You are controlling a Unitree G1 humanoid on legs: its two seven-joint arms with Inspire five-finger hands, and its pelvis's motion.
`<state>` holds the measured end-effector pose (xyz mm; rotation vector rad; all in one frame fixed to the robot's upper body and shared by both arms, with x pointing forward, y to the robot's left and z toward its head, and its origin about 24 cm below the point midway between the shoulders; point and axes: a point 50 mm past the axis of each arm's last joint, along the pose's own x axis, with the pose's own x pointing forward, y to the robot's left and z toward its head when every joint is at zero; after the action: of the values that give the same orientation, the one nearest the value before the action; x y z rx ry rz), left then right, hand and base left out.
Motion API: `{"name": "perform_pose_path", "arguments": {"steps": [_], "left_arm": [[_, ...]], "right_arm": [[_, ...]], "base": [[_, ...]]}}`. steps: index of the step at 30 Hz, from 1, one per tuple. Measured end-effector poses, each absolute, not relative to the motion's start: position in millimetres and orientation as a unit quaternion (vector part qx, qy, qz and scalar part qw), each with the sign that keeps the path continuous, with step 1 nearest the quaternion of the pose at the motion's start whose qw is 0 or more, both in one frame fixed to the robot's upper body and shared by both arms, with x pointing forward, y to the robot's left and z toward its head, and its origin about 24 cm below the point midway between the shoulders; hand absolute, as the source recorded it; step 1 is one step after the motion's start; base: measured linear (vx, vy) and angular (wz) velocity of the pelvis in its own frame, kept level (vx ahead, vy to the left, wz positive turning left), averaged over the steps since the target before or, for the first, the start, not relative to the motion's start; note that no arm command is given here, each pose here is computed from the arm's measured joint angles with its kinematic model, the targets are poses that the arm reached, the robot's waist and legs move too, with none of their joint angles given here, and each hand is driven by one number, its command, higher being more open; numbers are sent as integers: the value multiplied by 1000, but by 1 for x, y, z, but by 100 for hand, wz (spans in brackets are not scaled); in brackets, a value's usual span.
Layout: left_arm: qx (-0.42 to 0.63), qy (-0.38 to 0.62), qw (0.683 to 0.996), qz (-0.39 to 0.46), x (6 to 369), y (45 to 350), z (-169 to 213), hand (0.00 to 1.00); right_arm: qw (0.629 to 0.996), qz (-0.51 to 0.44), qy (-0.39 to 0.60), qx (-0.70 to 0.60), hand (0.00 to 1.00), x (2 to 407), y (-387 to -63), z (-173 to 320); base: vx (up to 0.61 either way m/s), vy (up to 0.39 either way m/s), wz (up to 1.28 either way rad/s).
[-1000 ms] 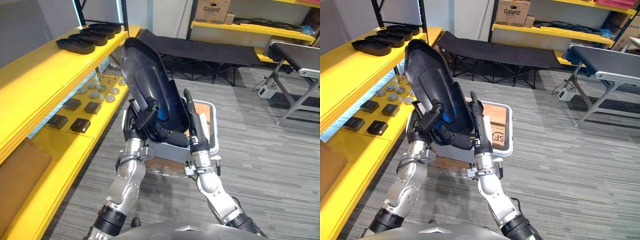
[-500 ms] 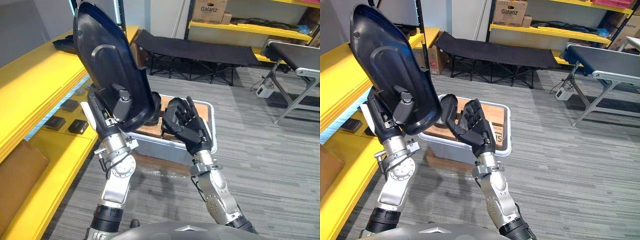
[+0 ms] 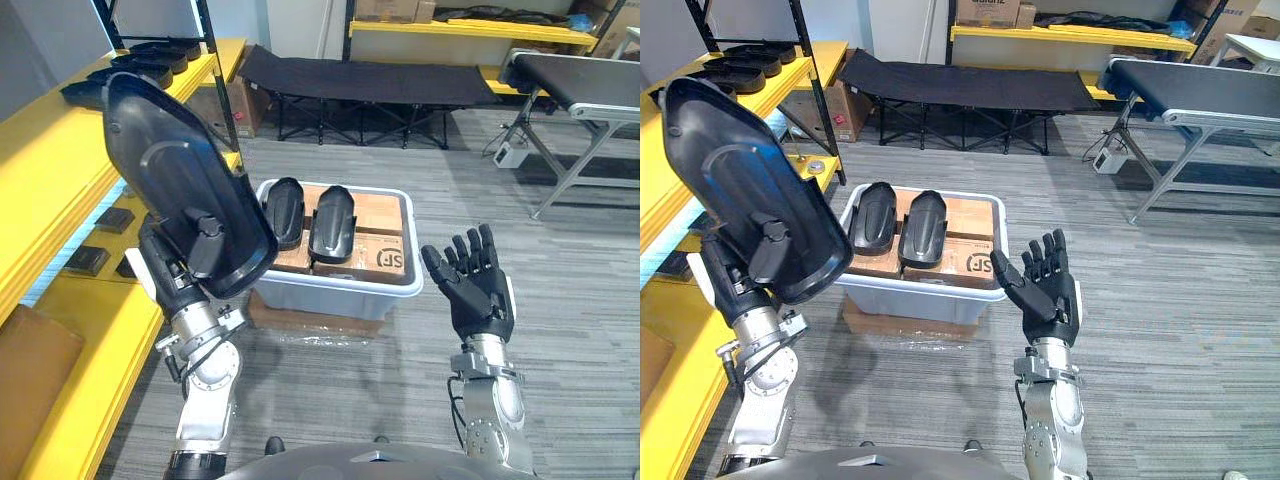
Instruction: Walk over and take three plastic housings, then place them on the shelf
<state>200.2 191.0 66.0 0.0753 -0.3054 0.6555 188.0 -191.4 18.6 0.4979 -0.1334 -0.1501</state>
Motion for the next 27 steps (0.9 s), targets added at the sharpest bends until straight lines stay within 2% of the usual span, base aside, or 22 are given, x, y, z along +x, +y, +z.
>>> {"name": "perform_pose_path", "arguments": {"steps": [7, 10, 15, 17, 22, 27], "left_arm": [[0, -219, 930, 295, 191, 185, 100, 0], [-5, -243, 917, 317, 175, 197, 110, 0], [1, -247, 901, 357, 158, 219, 111, 0], [-5, -238, 903, 359, 154, 224, 108, 0], [-17, -235, 912, 335, 155, 223, 107, 0], [-27, -231, 924, 303, 159, 220, 105, 0]], "right_arm": [[972, -15, -63, 226, 100, 224, -157, 28], [975, 30, -48, 215, 100, 232, -138, 28], [976, 62, -34, 208, 100, 242, -131, 26], [981, 101, -40, 159, 100, 248, -125, 30], [973, 177, -54, 137, 100, 258, -105, 44], [977, 166, -33, 133, 100, 255, -112, 37]], "base": [[-26, -8, 54], [-4, -7, 52], [-7, 10, 34], [-24, 22, 6], [-52, -7, 8], [-51, -3, 47]]}}
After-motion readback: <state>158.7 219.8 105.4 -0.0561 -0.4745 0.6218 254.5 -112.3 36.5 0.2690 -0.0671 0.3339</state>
